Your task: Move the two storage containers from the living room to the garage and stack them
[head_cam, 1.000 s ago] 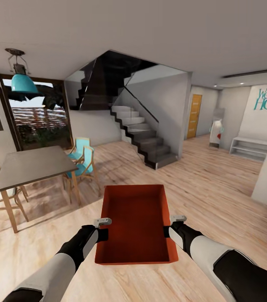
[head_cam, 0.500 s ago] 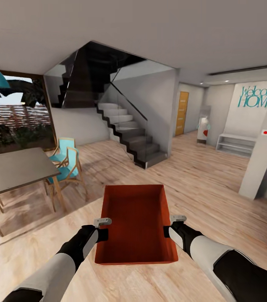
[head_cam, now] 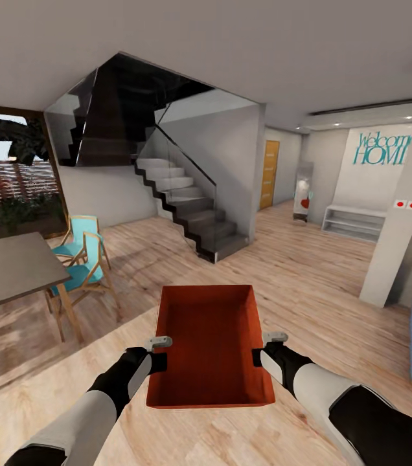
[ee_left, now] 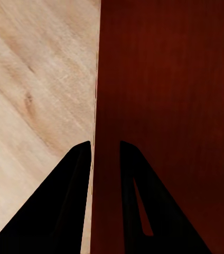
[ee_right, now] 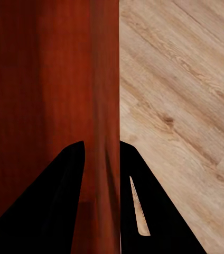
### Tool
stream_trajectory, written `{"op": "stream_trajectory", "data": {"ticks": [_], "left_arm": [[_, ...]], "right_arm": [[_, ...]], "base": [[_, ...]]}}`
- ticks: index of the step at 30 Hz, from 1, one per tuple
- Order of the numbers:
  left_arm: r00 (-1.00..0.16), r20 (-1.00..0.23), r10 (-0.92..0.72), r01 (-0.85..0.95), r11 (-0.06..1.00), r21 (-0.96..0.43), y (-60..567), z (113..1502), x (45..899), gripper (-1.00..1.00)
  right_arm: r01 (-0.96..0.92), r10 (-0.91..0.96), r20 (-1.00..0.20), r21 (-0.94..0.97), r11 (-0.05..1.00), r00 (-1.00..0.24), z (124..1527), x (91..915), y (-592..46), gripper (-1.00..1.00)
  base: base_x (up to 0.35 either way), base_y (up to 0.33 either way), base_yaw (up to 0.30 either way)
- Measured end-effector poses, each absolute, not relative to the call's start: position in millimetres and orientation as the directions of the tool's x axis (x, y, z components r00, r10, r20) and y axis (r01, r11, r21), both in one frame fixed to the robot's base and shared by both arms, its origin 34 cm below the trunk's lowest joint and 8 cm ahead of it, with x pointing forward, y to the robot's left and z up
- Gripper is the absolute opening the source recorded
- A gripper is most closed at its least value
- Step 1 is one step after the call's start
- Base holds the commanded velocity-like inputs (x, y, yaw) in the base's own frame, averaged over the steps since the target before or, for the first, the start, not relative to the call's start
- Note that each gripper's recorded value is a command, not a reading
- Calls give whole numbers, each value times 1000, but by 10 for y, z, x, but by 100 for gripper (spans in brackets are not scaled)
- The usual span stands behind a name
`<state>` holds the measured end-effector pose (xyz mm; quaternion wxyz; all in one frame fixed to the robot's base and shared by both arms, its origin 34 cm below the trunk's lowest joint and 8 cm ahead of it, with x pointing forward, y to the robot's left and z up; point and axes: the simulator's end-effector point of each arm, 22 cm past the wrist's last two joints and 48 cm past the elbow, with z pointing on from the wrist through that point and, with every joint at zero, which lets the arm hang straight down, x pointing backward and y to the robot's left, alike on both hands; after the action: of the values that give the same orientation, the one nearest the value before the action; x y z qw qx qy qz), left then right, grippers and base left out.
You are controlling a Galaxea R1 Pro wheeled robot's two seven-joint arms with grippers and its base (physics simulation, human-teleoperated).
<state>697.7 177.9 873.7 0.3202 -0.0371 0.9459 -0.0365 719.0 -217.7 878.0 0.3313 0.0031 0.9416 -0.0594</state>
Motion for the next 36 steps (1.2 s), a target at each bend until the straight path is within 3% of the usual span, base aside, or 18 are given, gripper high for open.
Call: {"op": "stream_trajectory", "data": {"ticks": [29, 36], "left_arm": [[-792, -603, -94, -47, 995, -93, 1779, 8737, 6977, -100], [-792, -603, -94, -47, 995, -93, 1780, 8736, 6976, -100]], "right_arm": [[45, -33, -625, -110, 993, -780, 8781, 7191, -2177, -100], [45, -34, -625, -110, 993, -780, 8782, 7192, -2176, -100]], "base": [[322, 0, -241], [322, 0, -65]]}}
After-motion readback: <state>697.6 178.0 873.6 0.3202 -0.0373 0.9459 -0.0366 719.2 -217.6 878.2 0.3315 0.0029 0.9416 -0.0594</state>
